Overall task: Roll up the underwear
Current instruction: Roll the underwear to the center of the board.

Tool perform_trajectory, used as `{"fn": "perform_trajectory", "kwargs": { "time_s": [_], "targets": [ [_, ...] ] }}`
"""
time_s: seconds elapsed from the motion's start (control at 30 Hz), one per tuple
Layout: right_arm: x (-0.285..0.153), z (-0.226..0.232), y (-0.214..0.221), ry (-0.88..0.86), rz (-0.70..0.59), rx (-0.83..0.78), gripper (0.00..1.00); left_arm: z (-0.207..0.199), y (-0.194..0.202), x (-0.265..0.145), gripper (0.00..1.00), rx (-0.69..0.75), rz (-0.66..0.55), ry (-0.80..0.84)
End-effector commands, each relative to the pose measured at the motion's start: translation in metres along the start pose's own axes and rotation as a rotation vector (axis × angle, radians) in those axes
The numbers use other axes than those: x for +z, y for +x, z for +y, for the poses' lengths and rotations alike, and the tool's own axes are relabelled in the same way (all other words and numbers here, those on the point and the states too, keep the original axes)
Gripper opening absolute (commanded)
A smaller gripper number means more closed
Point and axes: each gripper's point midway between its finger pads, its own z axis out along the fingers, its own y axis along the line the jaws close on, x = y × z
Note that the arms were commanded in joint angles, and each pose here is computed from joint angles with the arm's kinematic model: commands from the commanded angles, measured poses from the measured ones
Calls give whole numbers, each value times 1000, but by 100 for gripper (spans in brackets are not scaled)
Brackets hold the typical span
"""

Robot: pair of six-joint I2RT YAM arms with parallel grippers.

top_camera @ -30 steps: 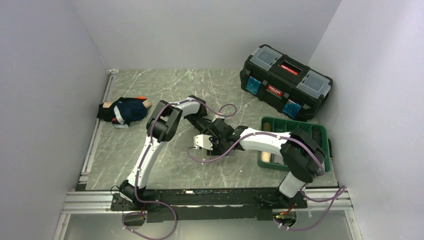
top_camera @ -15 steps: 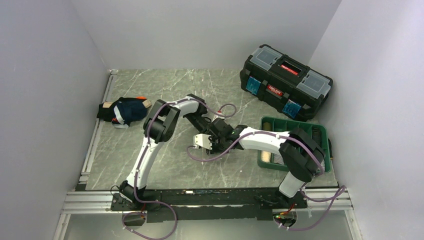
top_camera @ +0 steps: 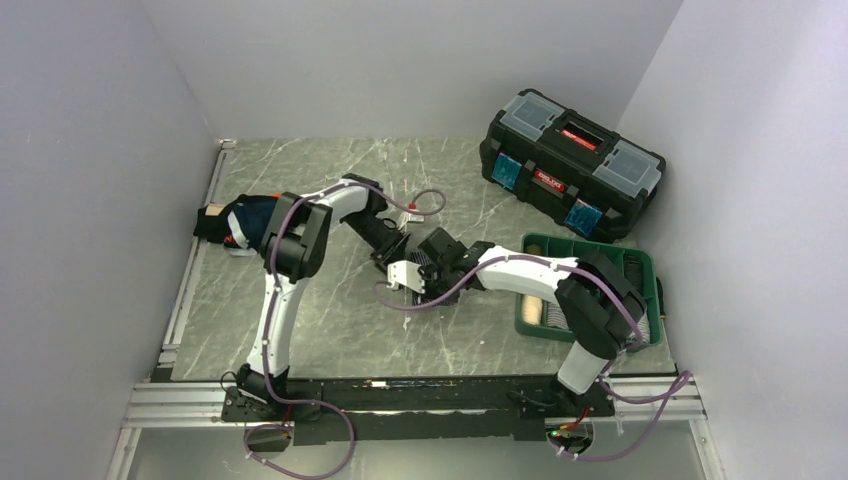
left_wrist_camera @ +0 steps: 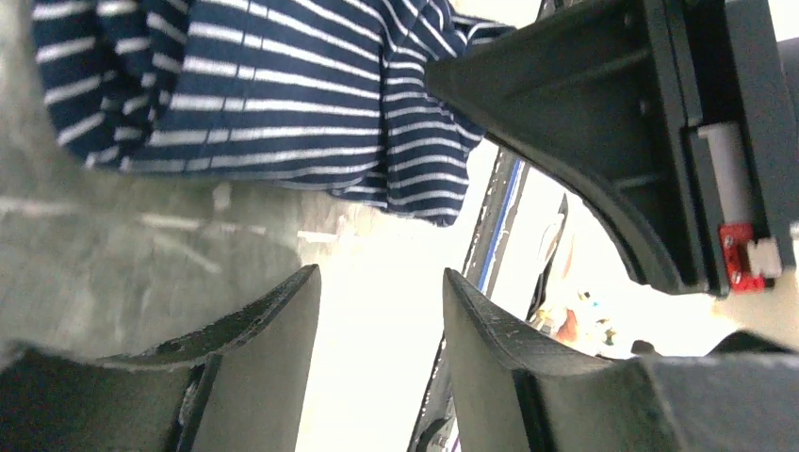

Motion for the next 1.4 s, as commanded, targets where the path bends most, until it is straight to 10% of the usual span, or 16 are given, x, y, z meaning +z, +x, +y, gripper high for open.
{"fn": "perform_trajectory", "kwargs": {
  "time_s": [0.0,0.33,0.77,1.37],
  "targets": [
    [-2,56,23,-289,62,132,0,-16,-7,-37,55,80,-104,-68],
    [-36,33,-9,-539,-71,279,0,-2,8,-126,55,35,-425,-365],
    [-23,-5,-9,-855,-197,510,0,-37,32,-173,66,346,-683,-803],
    [-5,-5,3,-932,-173,599,1,-103,-26,-31,73,1009,-317,-834]
  ]
}}
